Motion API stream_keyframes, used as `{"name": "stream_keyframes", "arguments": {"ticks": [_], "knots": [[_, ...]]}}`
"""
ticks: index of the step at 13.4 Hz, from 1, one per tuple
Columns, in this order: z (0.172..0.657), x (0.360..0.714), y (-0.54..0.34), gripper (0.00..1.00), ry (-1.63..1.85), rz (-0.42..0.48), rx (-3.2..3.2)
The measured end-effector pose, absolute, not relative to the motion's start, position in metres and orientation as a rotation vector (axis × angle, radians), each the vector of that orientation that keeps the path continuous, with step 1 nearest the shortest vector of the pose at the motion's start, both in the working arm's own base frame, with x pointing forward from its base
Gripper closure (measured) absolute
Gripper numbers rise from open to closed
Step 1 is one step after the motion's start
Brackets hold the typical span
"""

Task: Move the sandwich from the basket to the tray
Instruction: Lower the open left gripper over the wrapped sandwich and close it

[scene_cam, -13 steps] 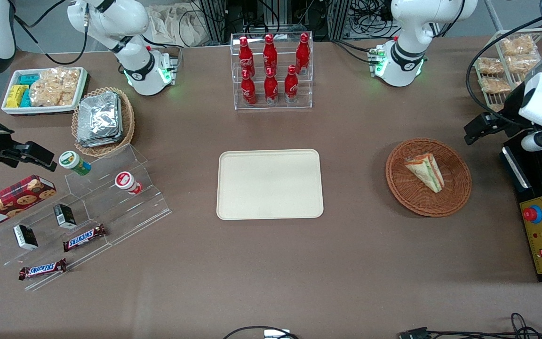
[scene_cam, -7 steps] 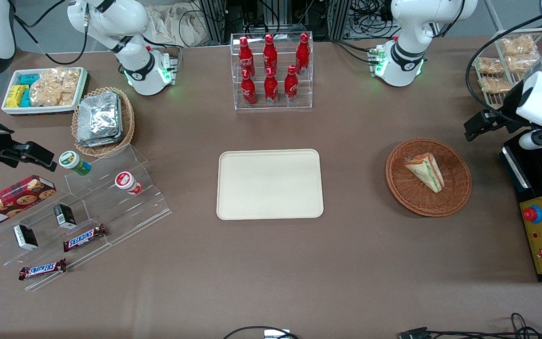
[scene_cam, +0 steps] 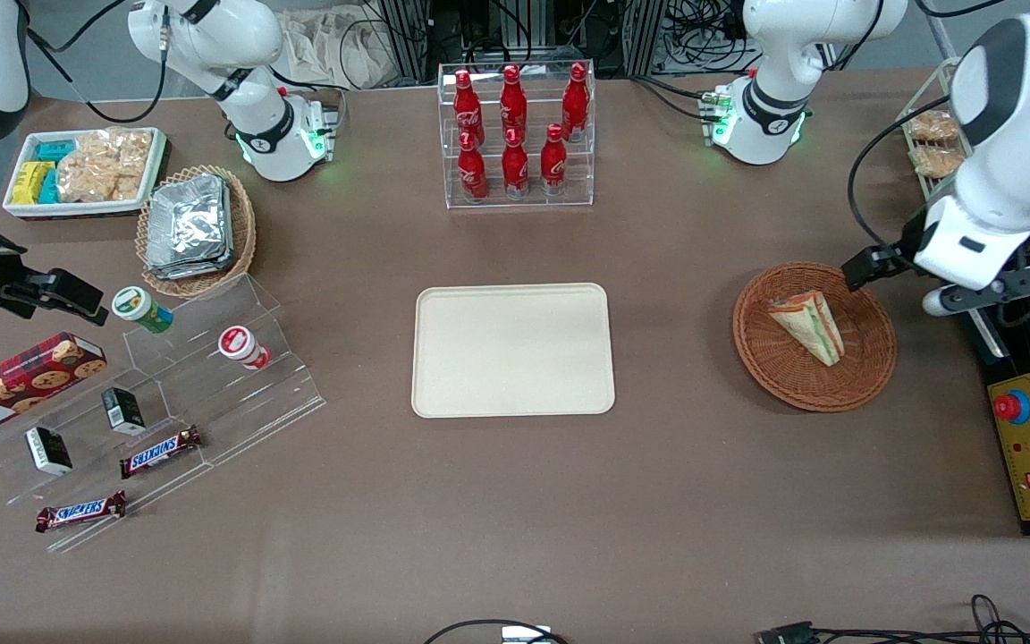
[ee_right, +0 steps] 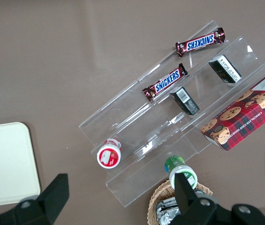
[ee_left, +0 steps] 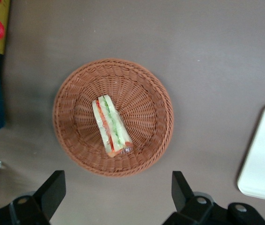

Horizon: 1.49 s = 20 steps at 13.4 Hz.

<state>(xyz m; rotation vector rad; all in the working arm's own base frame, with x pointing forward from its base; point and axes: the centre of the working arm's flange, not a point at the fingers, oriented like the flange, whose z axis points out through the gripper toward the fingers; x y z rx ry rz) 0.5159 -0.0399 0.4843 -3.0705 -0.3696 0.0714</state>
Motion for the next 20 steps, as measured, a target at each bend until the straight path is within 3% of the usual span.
{"name": "stream_keyframes", "arguments": {"ticks": [11,20], "knots": [[0.276,0.449,0.017,0.0,-0.558,-0.112,-3.079],[0.224,0.456,0.012,0.04,-0.605,-0.156,-3.082]]}}
